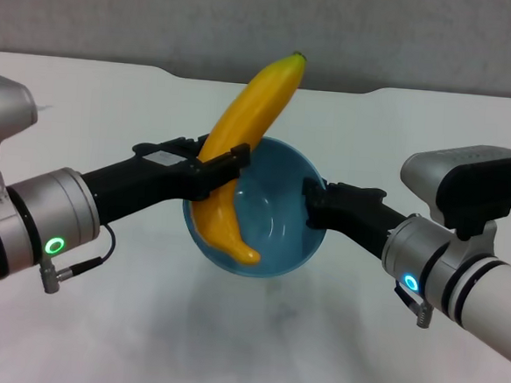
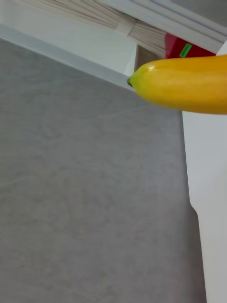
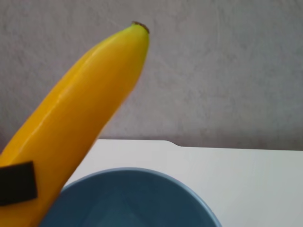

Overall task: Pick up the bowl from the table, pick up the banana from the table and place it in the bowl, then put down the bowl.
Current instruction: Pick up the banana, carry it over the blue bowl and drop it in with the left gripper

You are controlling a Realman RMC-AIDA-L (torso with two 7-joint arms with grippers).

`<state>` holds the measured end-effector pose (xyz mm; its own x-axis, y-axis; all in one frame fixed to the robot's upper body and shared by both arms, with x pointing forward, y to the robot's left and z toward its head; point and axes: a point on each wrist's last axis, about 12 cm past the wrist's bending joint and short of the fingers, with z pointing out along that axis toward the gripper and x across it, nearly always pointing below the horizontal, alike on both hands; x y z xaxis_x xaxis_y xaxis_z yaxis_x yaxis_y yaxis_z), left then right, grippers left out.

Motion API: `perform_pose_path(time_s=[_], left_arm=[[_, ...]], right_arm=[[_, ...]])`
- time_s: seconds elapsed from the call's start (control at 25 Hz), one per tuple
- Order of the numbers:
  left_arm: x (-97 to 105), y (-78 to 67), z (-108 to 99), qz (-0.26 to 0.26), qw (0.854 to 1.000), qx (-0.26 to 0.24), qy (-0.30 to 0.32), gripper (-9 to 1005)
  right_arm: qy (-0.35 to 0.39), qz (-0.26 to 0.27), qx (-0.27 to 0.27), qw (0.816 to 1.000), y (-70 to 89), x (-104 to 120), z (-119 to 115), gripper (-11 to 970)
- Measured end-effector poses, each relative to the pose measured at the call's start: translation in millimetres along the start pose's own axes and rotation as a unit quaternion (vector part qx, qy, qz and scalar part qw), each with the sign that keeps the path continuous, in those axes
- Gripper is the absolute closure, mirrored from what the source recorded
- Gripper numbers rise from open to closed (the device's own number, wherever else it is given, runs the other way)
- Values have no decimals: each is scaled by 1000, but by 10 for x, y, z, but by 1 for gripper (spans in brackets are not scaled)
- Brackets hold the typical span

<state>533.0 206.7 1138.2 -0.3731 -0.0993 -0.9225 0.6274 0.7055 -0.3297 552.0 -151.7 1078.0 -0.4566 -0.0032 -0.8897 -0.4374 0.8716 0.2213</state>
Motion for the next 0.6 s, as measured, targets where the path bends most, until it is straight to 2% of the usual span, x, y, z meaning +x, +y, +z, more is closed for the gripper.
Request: perform_pose_path(time_s=[0.24,0.6], left_arm=[[21,-71,68,12,1000,17,8,438],[66,-42,134,10,1000,19,21,434]], right_arm=[[3,-4,0,1000,-3,5,13,858],[7,-12,-7,1000,40,6,33,856]])
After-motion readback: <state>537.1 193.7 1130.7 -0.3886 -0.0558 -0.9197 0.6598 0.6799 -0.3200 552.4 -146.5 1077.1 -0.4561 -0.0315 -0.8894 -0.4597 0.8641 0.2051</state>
